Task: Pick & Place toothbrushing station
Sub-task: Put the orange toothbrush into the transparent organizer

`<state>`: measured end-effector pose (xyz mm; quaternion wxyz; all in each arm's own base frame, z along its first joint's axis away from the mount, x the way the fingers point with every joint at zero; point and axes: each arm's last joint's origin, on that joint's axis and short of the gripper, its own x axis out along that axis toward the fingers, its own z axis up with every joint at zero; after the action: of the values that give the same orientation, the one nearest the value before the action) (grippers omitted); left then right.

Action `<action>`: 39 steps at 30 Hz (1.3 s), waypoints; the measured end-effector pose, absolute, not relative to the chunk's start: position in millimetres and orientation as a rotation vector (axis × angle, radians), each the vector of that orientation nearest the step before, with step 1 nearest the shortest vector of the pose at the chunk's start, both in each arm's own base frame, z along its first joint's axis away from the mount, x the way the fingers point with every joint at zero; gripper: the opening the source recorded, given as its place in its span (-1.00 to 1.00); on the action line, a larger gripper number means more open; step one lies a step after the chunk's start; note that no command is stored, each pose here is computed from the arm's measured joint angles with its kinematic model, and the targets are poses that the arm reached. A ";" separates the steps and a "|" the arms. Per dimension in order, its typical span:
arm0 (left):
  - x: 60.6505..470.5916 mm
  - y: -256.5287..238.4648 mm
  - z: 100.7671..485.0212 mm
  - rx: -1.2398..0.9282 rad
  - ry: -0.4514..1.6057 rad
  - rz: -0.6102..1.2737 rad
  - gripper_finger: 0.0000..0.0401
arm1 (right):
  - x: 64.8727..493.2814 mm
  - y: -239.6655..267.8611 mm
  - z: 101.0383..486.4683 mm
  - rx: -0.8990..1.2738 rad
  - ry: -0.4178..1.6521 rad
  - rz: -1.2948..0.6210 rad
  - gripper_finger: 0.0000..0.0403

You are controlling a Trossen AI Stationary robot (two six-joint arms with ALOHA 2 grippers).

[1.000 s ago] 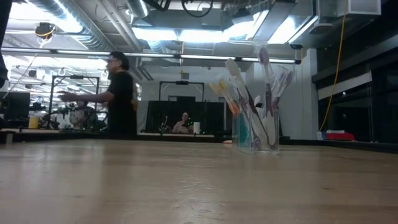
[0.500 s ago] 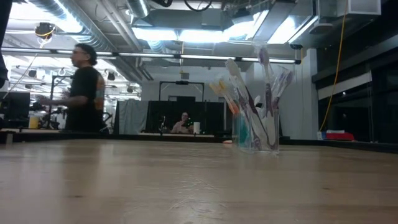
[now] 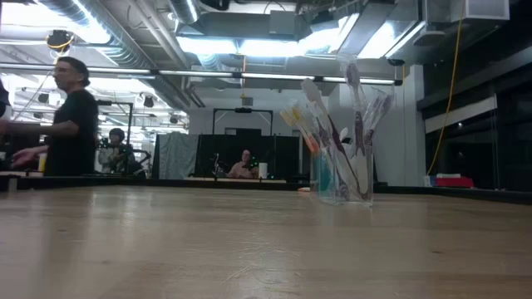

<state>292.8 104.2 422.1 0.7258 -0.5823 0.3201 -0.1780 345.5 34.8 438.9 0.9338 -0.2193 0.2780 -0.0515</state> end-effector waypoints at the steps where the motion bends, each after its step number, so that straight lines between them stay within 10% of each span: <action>1: 285.7 106.1 428.6 -1.271 0.672 -0.381 -0.27 | 343.0 29.8 441.9 -0.445 0.562 -0.120 -0.81; 14: 174.5 90.2 519.6 -1.002 0.166 -0.327 -0.10 | 346.8 -27.4 432.6 -0.366 0.524 -0.125 -0.81; 24: 103.4 47.0 523.6 -0.748 0.028 0.028 -0.14 | 276.0 -74.3 394.6 -0.152 -0.110 -0.227 -0.81; 39: 163.7 25.0 439.4 -0.728 0.105 0.239 -0.22 | 223.6 -110.4 227.6 0.108 -0.513 -0.296 -0.81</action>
<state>163.7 25.0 439.4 0.9261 -0.3552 0.0511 0.1167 223.6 -110.4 227.6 0.9550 0.0533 -0.2526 -0.1459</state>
